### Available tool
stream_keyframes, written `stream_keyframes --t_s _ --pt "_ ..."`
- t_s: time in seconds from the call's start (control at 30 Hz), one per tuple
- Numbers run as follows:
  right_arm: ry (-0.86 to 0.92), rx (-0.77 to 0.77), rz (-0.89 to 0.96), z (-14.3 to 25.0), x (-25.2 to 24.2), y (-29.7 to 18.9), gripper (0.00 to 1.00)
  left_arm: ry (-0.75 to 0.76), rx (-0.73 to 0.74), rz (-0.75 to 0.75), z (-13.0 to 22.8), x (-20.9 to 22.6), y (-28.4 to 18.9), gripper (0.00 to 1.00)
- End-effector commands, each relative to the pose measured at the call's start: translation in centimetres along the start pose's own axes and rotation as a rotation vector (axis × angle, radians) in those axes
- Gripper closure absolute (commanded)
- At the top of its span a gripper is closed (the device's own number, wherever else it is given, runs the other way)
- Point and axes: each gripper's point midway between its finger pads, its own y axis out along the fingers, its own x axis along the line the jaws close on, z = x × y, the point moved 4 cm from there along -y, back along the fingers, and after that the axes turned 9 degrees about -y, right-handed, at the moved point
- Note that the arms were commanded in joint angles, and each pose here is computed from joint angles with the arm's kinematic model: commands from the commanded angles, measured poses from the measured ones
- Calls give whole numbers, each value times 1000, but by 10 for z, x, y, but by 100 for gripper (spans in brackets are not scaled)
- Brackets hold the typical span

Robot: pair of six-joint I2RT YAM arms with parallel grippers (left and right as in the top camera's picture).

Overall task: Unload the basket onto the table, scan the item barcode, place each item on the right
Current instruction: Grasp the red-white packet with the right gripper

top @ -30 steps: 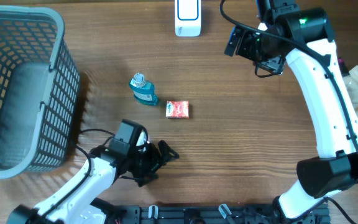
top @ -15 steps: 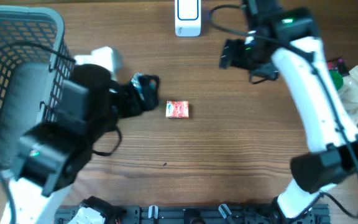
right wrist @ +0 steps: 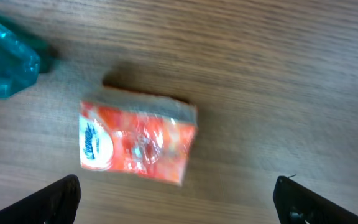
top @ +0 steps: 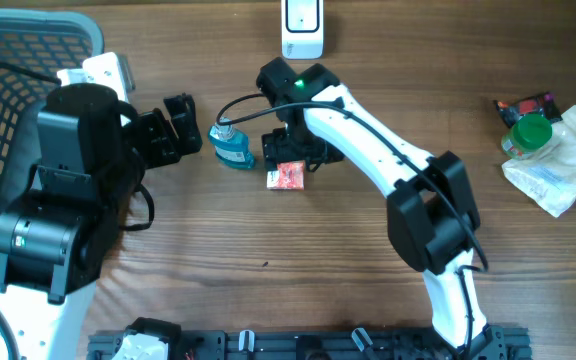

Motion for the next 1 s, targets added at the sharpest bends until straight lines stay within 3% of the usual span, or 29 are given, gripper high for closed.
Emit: stream_keyframes --t_s 0.0,0.37,0.63,0.97 --pt "-33 -17 -10 -7 8 14 0 21 -58 -81 -11 10 0 0" --pt "-40 -40 -98 -18 39 41 0 40 -129 -201 -20 25 -3 0" --pt "85 -52 113 -12 14 42 0 45 -137 -225 -21 28 -4 0" --pt "175 0 48 -1 21 56 0 52 -110 -241 -16 32 -4 0"
